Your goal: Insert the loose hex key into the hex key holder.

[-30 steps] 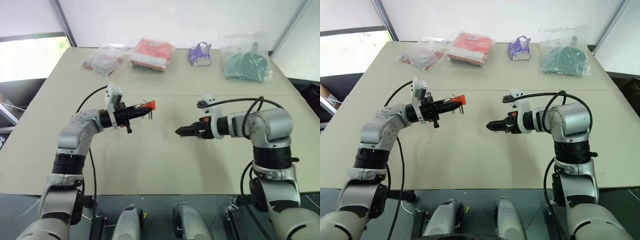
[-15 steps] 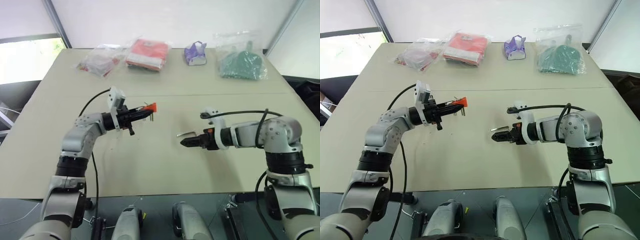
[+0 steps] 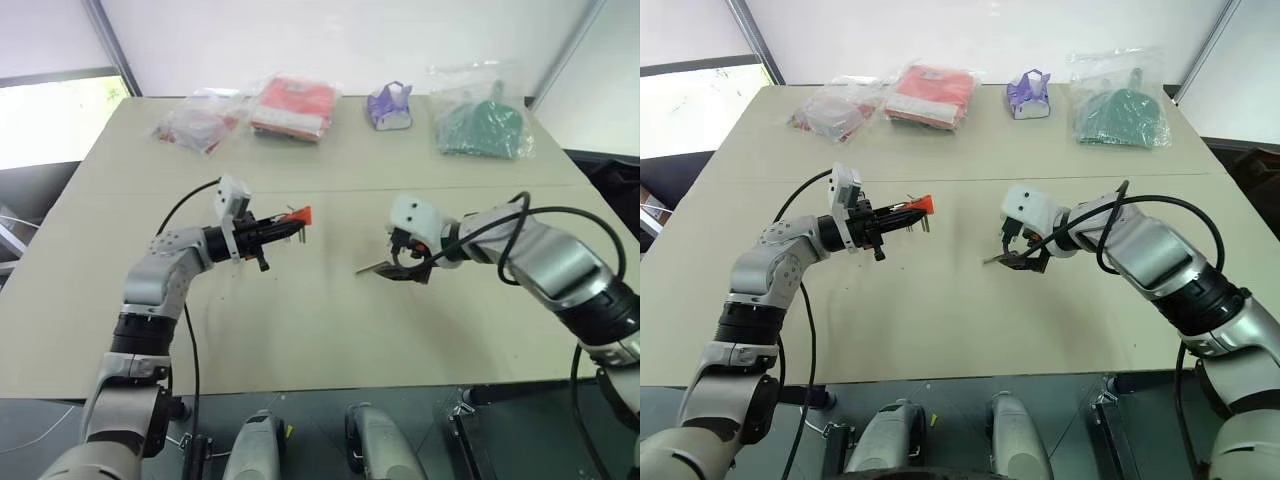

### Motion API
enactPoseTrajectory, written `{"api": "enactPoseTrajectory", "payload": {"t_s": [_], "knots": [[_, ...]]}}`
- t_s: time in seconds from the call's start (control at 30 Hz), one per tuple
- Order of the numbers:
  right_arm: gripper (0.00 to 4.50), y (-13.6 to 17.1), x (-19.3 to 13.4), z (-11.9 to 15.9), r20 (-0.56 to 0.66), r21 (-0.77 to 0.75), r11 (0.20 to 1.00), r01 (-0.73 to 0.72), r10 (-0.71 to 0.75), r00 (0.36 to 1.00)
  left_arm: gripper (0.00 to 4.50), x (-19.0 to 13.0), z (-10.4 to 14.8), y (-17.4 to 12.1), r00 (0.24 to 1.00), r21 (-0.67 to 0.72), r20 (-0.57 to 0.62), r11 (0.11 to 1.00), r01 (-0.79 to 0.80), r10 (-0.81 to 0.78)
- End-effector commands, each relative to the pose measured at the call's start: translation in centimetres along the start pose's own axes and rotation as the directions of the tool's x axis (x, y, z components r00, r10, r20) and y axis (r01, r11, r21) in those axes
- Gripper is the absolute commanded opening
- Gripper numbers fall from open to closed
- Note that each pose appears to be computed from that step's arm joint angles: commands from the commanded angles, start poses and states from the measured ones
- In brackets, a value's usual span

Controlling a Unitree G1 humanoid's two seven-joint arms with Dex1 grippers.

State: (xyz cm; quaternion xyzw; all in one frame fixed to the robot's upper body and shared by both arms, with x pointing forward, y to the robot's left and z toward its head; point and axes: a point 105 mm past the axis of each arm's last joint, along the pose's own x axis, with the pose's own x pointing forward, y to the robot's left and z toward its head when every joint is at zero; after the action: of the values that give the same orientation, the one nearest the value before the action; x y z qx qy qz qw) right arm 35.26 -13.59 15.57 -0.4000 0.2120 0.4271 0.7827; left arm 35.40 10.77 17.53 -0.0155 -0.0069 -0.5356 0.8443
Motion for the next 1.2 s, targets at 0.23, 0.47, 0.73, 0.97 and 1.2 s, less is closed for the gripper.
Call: {"api": "enactPoseTrajectory", "payload": {"t_s": [0.23, 0.47, 0.73, 0.97, 1.2], "knots": [[4.48, 0.4, 1.3, 1.0, 0.021, -0.427, 0.894, -0.133, 0.157, 0.987, 0.0, -0.1, 1.2, -0.1, 0.999, 0.039, 0.033, 0.999, -0.001, 0.0], [4.48, -1.9, 1.5, 1.4, 0.042, -0.369, 0.921, -0.122, 0.147, 0.988, 0.0, -0.3, 1.1, -0.2, 0.999, 0.036, 0.038, 0.999, -0.014, 0.013], [4.48, -3.6, 0.5, 2.8, 0.157, 0.323, 0.935, -0.148, 0.102, 0.982, 0.0, -0.4, 1.0, -0.3, 0.999, 0.033, 0.035, 0.999, -0.022, 0.021], [4.48, -0.2, -2.7, 2.8, 0.229, 0.622, 0.719, -0.31, 0.212, 0.95, 0.0, -0.3, 0.8, -0.3, 0.999, 0.028, 0.032, 0.999, -0.02, 0.019], [4.48, 0.2, -2.7, 1.9, 0.24, 0.791, 0.537, -0.294, 0.17, 0.956, 0.0, 0.4, 0.6, -0.5, 1.0, 0.025, 0.031, 1.0, -0.004, 0.003]]}}
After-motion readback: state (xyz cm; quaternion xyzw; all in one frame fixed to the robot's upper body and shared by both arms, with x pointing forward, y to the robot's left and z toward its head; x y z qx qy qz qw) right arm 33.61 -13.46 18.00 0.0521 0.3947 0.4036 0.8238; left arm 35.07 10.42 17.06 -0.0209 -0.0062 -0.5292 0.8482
